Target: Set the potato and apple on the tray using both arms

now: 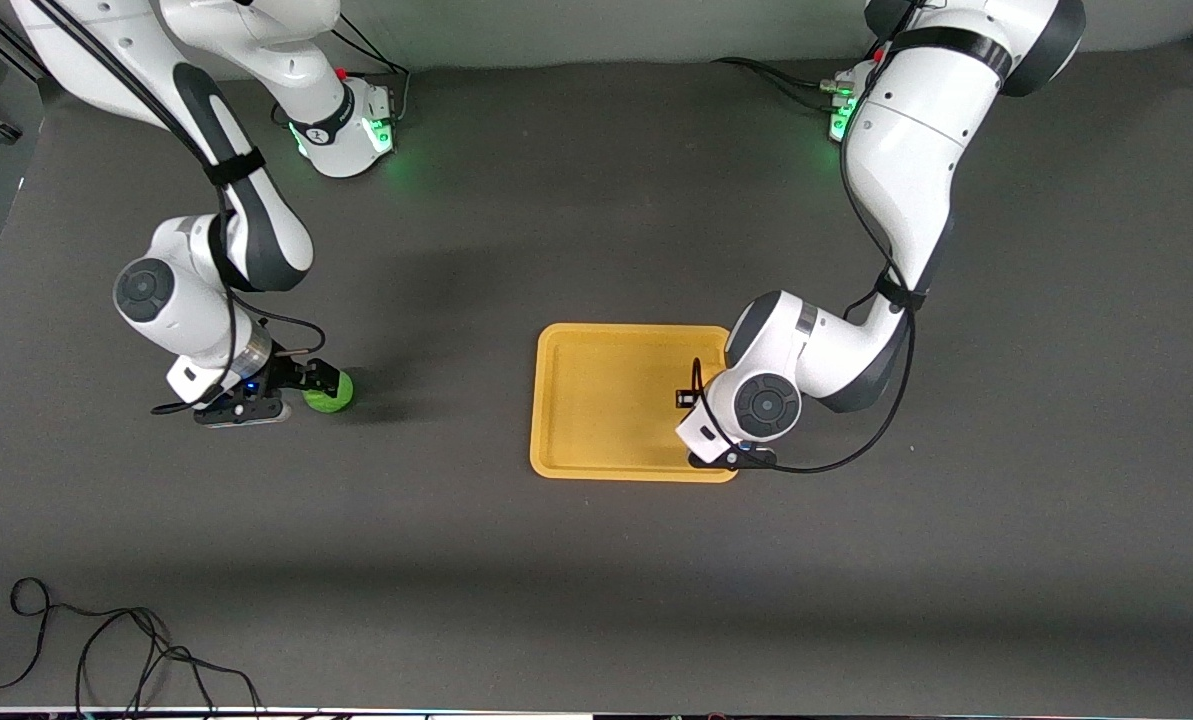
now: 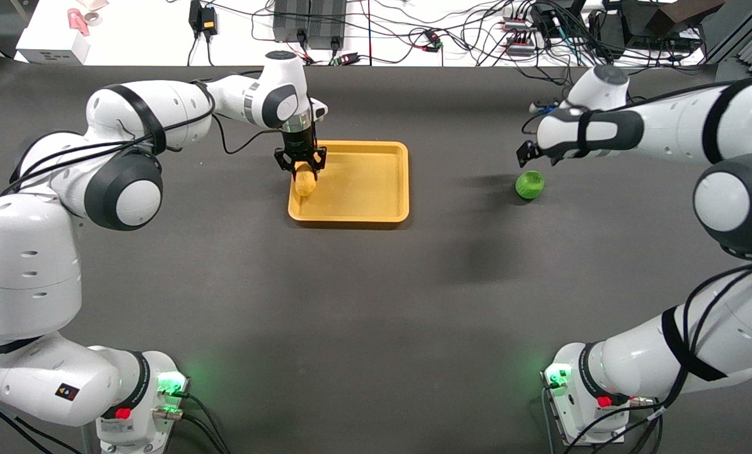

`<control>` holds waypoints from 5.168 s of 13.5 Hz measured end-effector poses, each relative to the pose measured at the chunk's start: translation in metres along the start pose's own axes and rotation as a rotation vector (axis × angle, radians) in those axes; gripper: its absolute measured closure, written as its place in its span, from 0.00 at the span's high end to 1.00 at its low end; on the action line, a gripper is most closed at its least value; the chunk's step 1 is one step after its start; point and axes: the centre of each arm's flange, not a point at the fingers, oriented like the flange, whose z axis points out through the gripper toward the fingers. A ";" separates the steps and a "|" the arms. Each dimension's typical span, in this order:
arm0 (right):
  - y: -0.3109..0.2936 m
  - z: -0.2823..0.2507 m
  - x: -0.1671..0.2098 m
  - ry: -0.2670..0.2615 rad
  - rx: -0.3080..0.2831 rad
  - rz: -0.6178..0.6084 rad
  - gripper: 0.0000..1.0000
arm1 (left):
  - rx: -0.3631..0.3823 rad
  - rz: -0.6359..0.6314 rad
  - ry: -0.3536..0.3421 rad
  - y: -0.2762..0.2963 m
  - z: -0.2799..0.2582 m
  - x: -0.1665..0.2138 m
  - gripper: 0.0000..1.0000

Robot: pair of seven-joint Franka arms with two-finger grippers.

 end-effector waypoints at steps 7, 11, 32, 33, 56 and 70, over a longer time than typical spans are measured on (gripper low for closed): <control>0.002 0.045 -0.012 -0.014 -0.008 0.002 1.00 | -0.027 -0.015 0.053 -0.001 -0.032 0.011 1.00; 0.001 0.043 -0.012 -0.036 -0.006 0.001 0.70 | -0.042 -0.086 0.114 -0.065 -0.169 0.008 1.00; -0.395 -0.270 0.044 -0.069 0.025 0.236 0.70 | 0.072 0.037 0.239 -0.312 -0.328 -0.134 0.99; -0.431 -0.258 0.035 -0.069 0.025 0.257 0.70 | 0.075 0.042 0.239 -0.312 -0.328 -0.139 1.00; -0.513 0.048 0.055 0.081 -0.037 0.277 0.91 | 0.079 0.075 0.240 -0.319 -0.352 -0.144 1.00; -0.357 -0.316 0.064 -0.007 -0.119 0.258 1.00 | 0.077 0.083 0.220 -0.316 -0.350 -0.152 1.00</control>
